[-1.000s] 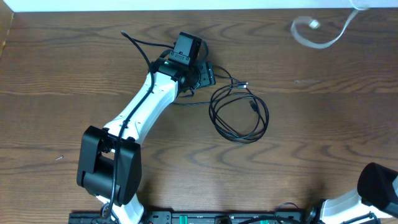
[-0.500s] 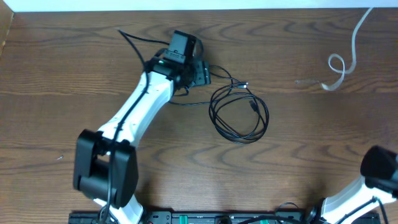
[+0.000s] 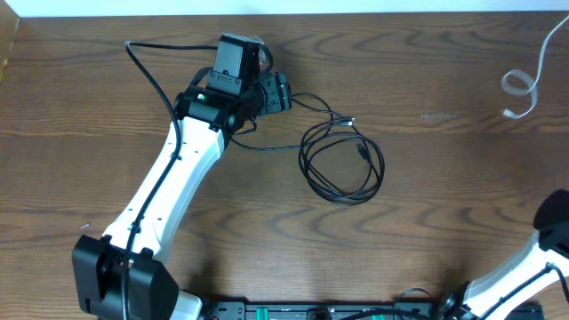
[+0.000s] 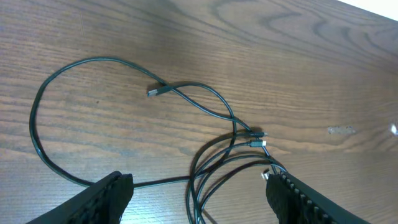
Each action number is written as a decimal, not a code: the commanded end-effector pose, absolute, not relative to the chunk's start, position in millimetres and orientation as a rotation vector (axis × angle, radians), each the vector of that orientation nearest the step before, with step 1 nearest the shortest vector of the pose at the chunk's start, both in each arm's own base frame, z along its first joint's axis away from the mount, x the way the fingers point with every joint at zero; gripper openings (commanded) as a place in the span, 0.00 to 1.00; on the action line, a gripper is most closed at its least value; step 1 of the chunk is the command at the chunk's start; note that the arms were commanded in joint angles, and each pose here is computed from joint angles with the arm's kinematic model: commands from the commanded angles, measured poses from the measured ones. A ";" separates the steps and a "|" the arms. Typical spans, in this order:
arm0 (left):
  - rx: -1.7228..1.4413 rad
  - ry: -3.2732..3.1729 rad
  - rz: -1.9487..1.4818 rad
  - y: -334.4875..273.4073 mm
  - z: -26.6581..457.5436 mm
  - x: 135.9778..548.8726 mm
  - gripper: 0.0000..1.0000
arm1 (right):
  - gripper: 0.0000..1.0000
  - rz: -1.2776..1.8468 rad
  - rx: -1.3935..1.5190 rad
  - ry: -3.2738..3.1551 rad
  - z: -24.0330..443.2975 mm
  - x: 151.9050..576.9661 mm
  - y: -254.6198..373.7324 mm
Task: Untangle cables
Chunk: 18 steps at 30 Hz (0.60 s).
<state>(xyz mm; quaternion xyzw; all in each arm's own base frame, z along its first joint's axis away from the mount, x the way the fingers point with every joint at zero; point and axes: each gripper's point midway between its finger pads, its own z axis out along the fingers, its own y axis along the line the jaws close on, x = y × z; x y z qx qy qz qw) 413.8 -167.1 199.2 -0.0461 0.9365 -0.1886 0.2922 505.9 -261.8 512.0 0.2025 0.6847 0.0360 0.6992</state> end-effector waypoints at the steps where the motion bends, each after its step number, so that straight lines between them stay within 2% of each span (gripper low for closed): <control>1: -0.105 2.500 -0.476 -164.6 196.6 413.5 0.75 | 0.01 0.007 0.471 1.493 526.0 484.5 -282.5; 7: -0.105 2.500 -0.476 -164.6 196.6 413.5 0.75 | 0.01 -0.025 0.487 1.621 481.9 493.9 -294.9; 18: -0.106 2.507 -0.473 -164.1 195.4 412.1 0.75 | 0.01 0.061 0.633 1.895 346.8 530.7 -317.8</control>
